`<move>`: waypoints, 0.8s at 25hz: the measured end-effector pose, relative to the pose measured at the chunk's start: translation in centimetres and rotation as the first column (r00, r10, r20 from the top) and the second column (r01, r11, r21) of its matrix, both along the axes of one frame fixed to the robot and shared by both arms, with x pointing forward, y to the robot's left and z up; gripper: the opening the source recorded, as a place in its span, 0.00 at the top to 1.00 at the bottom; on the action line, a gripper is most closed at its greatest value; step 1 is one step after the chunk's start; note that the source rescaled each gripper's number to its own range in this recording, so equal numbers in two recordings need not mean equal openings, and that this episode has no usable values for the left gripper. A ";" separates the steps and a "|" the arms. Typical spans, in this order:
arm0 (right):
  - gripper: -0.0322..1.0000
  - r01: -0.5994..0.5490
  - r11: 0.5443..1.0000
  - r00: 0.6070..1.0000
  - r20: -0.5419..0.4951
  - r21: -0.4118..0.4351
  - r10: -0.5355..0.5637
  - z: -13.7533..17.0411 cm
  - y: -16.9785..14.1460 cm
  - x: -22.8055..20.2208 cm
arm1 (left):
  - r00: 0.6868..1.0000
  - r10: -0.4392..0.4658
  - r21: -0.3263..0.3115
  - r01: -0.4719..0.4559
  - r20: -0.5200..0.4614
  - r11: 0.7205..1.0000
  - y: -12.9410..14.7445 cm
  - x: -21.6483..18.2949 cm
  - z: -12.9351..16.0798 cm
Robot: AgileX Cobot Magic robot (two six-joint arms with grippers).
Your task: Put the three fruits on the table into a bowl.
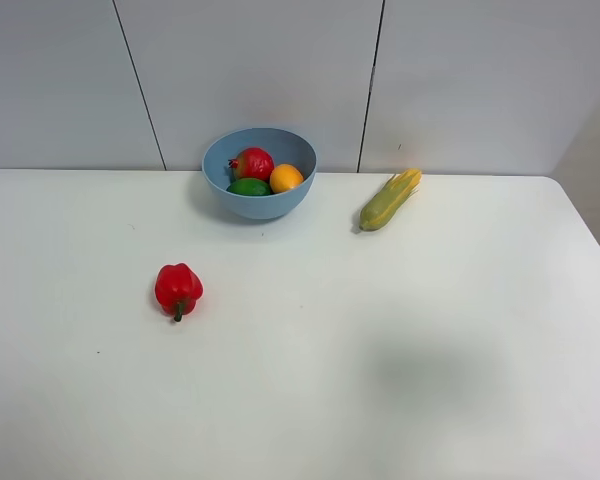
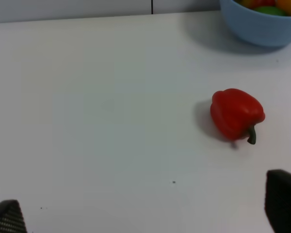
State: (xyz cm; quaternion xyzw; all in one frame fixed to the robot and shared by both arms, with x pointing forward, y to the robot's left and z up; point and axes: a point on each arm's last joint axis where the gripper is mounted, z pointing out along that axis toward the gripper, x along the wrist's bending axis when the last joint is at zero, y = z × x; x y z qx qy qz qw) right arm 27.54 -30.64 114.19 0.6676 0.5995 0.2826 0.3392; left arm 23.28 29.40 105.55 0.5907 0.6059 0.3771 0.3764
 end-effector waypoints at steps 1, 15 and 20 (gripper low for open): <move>0.00 -0.003 1.000 0.998 0.058 -0.007 0.003 -0.5 0.1 -0.7 | 1.000 0.000 0.000 0.000 0.000 1.000 0.0 0.0 0.0; 0.00 -0.031 0.999 0.975 0.218 -0.011 0.033 -8.3 0.6 -4.4 | 1.000 0.000 0.000 0.000 0.000 1.000 0.0 0.0 0.0; 0.00 -0.030 1.000 0.982 0.189 0.002 0.029 -8.8 0.6 -4.3 | 1.000 0.000 0.000 0.000 0.000 1.000 0.0 0.0 0.0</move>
